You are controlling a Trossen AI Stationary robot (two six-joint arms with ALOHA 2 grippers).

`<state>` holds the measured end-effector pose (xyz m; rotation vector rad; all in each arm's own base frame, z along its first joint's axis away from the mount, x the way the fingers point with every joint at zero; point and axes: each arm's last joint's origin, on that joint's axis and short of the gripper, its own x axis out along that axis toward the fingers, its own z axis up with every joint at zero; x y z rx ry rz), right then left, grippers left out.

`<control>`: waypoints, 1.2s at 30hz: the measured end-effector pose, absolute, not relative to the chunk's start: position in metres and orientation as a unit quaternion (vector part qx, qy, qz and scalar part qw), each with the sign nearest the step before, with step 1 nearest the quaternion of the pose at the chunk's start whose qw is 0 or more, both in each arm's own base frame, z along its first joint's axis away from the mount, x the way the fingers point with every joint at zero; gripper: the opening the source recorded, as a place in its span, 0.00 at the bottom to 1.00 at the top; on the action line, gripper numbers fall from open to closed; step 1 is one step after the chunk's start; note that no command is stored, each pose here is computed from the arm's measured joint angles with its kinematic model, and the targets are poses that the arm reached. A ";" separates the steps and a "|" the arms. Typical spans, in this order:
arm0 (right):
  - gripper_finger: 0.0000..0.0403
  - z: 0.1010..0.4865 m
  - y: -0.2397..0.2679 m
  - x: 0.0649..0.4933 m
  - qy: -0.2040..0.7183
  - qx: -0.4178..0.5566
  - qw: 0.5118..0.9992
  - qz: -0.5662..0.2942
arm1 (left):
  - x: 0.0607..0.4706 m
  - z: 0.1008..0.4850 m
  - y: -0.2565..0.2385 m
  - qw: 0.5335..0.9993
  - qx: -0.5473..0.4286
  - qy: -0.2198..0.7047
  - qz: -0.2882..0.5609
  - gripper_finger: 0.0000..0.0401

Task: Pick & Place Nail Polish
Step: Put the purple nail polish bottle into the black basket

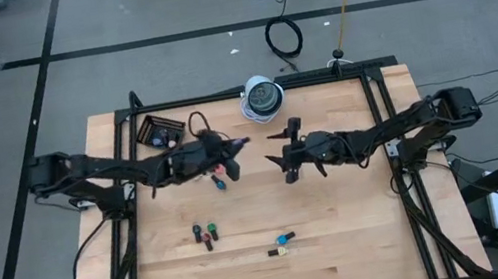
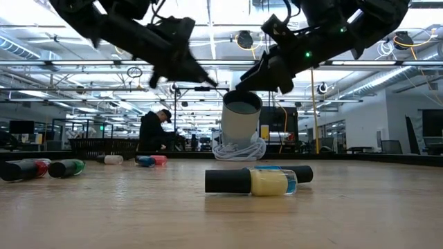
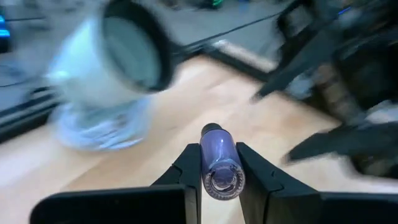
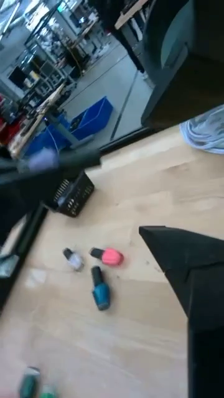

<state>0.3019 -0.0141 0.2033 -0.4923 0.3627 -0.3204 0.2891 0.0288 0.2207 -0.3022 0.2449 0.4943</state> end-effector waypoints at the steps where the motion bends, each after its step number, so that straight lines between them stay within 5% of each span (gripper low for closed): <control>1: 0.66 0.205 -0.014 0.302 0.174 -0.235 0.944 -0.154 | 0.286 0.222 0.027 0.947 -0.144 0.128 0.258 0.13; 8: 0.65 0.222 -0.010 0.291 0.152 -0.180 0.968 -0.084 | 0.273 0.230 0.000 0.957 -0.111 0.164 0.211 0.13; 13: 0.62 0.233 -0.013 0.282 0.145 -0.169 0.971 -0.081 | 0.273 0.234 -0.032 0.982 -0.058 0.181 0.012 0.13; 22: 0.59 0.234 -0.020 0.277 0.160 -0.155 0.971 -0.093 | 0.265 0.238 -0.092 0.945 0.001 0.140 -0.295 0.13; 30: 0.56 0.233 -0.020 0.277 0.164 -0.154 0.970 -0.092 | 0.254 0.257 -0.099 0.947 0.022 0.088 -0.309 0.13; 36: 0.55 0.231 -0.020 0.277 0.174 -0.155 0.968 -0.090 | 0.233 0.250 -0.086 0.962 0.018 0.125 -0.242 0.13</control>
